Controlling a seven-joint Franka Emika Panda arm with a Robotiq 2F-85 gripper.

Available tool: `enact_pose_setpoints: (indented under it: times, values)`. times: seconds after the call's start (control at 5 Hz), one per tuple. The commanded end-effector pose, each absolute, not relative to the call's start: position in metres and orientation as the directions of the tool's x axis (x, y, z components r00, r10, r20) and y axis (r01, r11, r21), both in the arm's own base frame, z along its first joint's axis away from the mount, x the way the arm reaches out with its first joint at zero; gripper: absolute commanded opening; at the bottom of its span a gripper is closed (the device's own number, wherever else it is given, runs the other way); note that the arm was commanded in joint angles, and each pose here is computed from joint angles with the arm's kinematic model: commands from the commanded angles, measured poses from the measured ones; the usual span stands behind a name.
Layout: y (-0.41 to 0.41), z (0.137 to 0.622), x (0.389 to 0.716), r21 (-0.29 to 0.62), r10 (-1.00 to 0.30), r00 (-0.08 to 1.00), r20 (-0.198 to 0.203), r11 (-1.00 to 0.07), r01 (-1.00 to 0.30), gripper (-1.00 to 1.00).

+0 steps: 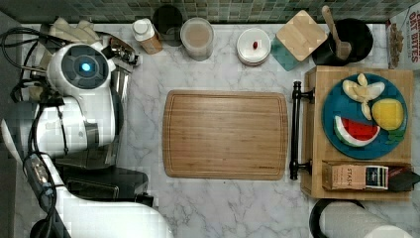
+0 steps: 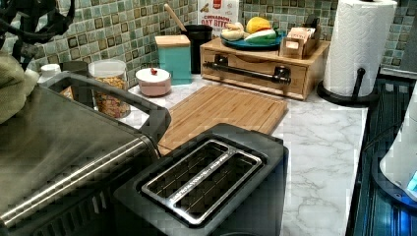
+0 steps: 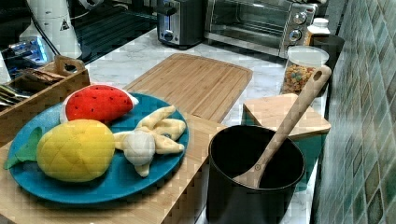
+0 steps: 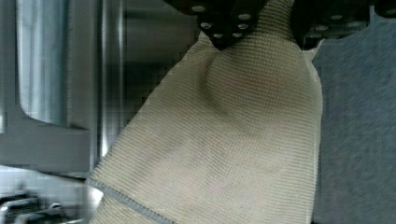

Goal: Pick up the towel.

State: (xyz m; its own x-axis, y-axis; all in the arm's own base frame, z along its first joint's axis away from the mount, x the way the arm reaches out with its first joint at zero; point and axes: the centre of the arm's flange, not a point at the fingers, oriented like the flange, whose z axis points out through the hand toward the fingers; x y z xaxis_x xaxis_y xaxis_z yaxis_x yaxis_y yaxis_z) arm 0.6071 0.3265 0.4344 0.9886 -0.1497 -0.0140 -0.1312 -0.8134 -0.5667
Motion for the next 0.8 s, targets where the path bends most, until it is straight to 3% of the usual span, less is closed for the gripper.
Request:
enact_pose_setpoints:
  times: [0.2, 0.4, 0.6, 0.8]
  values:
    - [0.277, 0.559, 0.552, -0.639, -0.130, 0.939, 0.318, -0.761, 0.111, -1.00]
    - [0.236, 0.576, 0.530, -0.678, -0.212, 0.892, 0.399, -0.723, 0.131, -1.00]
    - [0.213, 0.586, 0.525, -0.659, -0.243, 0.880, 0.407, -0.746, 0.099, -1.00]
    - [0.191, 0.576, 0.531, -0.559, -0.266, 0.892, 0.365, -0.829, -0.019, -1.00]
